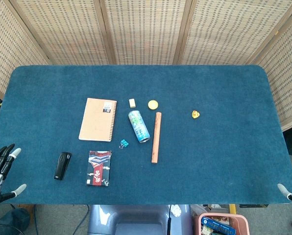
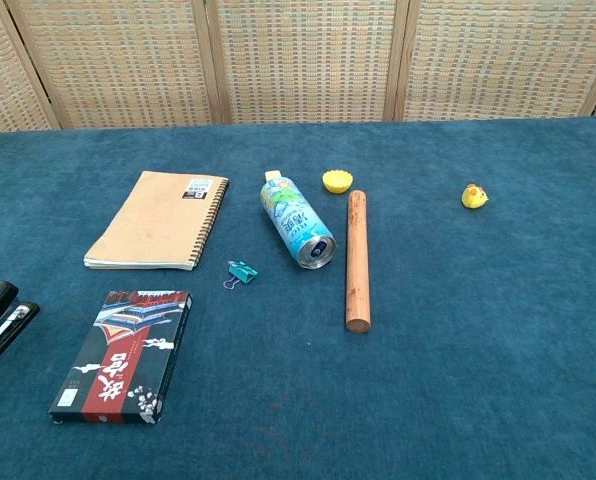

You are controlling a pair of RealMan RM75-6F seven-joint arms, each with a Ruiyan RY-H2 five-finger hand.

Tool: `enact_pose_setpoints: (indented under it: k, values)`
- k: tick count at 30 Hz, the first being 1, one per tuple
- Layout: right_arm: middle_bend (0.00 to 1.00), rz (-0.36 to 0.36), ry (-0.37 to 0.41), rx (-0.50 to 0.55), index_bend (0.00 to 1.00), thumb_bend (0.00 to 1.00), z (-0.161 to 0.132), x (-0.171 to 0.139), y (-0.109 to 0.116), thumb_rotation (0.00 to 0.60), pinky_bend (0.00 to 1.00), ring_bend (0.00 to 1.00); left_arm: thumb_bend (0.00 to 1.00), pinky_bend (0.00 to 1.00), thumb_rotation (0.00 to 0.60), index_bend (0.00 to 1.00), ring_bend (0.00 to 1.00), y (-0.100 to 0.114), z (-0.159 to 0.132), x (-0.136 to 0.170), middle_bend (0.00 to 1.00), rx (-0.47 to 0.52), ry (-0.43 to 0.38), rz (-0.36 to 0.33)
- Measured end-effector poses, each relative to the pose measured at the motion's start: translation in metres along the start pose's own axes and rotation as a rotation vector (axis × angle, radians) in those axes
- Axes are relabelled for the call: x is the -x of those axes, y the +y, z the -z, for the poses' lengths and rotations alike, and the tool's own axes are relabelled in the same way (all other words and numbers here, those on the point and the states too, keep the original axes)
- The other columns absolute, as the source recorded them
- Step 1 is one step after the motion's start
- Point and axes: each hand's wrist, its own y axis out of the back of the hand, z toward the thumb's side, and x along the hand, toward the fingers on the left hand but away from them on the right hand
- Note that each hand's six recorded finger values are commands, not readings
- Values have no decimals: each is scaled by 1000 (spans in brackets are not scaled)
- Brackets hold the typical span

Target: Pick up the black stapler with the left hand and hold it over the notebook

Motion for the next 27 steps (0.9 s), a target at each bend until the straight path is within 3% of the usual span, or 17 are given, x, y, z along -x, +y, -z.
enact_pose_setpoints:
  k: [10,15,20,27]
  values:
    - [0,3,-8,-1,0,0,2,2,0,600,0,0,6,0,600,0,0,-4,1,-3,0,-18,4,14]
    - [0,-1,-32,-5,0,0,7,5,-2,600,0,0,0,0,600,0,0,-12,11,-15,0,-115,-12,49]
    - [0,-13,-56,-17,0,0,11,10,-6,600,0,0,0,0,600,0,0,-33,32,-42,0,-187,-41,120]
    - [0,-32,-70,-34,0,0,11,13,-14,600,0,0,0,0,600,0,0,-73,51,-71,0,-172,-111,203]
